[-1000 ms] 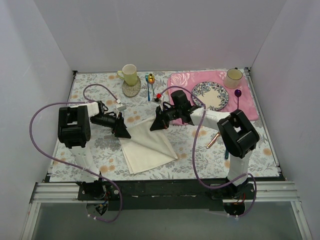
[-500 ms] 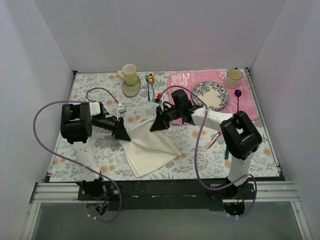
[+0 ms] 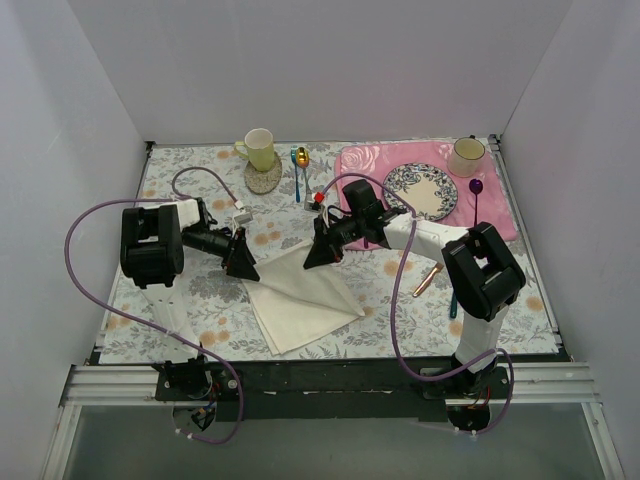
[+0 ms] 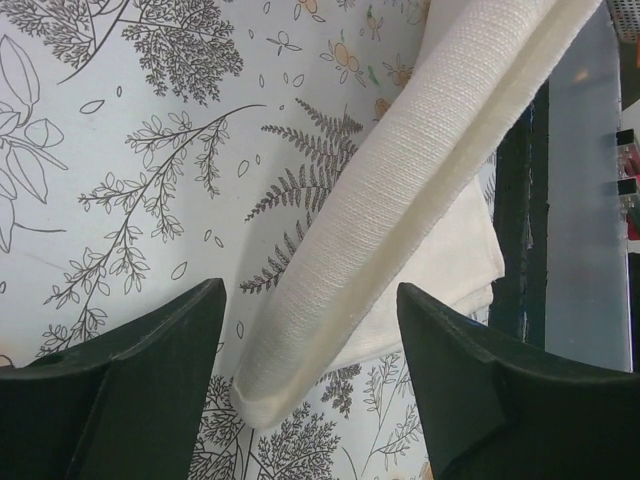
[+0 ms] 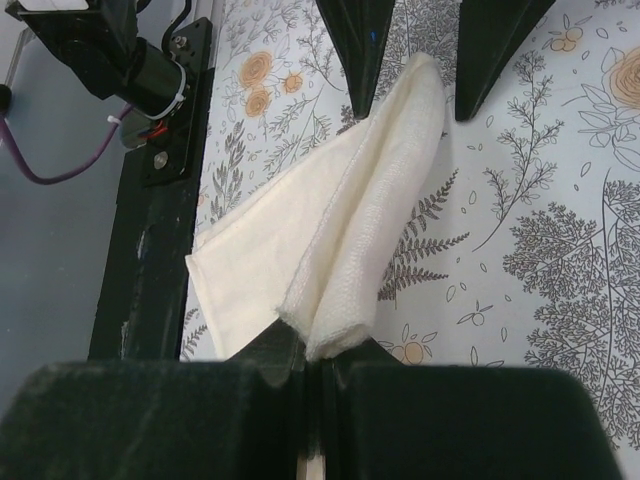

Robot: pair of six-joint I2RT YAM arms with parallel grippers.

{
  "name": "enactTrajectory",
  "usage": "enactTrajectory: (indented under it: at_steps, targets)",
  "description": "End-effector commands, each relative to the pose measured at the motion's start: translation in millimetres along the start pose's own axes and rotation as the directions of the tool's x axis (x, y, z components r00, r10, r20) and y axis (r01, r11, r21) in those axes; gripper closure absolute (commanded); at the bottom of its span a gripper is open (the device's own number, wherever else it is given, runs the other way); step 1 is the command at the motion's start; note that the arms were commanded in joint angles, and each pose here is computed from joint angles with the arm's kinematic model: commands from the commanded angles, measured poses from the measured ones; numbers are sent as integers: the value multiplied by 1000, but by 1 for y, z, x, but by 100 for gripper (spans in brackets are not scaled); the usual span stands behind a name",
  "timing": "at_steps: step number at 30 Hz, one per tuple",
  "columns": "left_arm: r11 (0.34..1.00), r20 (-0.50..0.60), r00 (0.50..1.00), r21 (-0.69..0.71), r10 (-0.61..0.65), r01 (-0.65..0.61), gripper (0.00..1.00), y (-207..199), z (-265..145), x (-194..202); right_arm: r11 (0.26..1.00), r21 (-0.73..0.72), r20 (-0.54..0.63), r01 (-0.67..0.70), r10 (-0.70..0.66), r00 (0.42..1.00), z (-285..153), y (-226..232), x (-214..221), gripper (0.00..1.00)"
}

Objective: Fold the napkin into a case and place the utensils inside
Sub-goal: Pick up the upper triangle-folded napkin from the center of the board.

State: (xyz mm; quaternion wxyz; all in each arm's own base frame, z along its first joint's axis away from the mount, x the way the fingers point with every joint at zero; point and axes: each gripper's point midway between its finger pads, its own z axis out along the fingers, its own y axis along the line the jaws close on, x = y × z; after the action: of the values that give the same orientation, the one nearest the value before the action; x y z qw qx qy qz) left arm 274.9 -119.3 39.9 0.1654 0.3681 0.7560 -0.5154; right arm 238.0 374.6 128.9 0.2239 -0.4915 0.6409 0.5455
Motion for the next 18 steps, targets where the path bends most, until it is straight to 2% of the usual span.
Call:
enactTrajectory:
  at_steps: [1,5,10,14,18]
  targets:
    - [991,-59,990,-44,125,-128,27,15,-3,1,992,-42,43,122,-121,992,-7,15,-32,99]
    - [987,-58,986,-35,153,-156,24,15,-1,-4,992,-59,37,109,-107,994,-9,19,-30,99]
    - [983,-107,977,-16,182,-184,26,12,7,1,991,-66,39,120,-118,992,-9,21,-33,99]
    - [975,-132,966,-2,222,-224,30,12,17,-3,989,-70,41,134,-131,990,-11,25,-36,99]
    - [968,-170,952,41,253,-249,39,3,21,6,987,-74,37,143,-140,989,-12,26,-36,99]
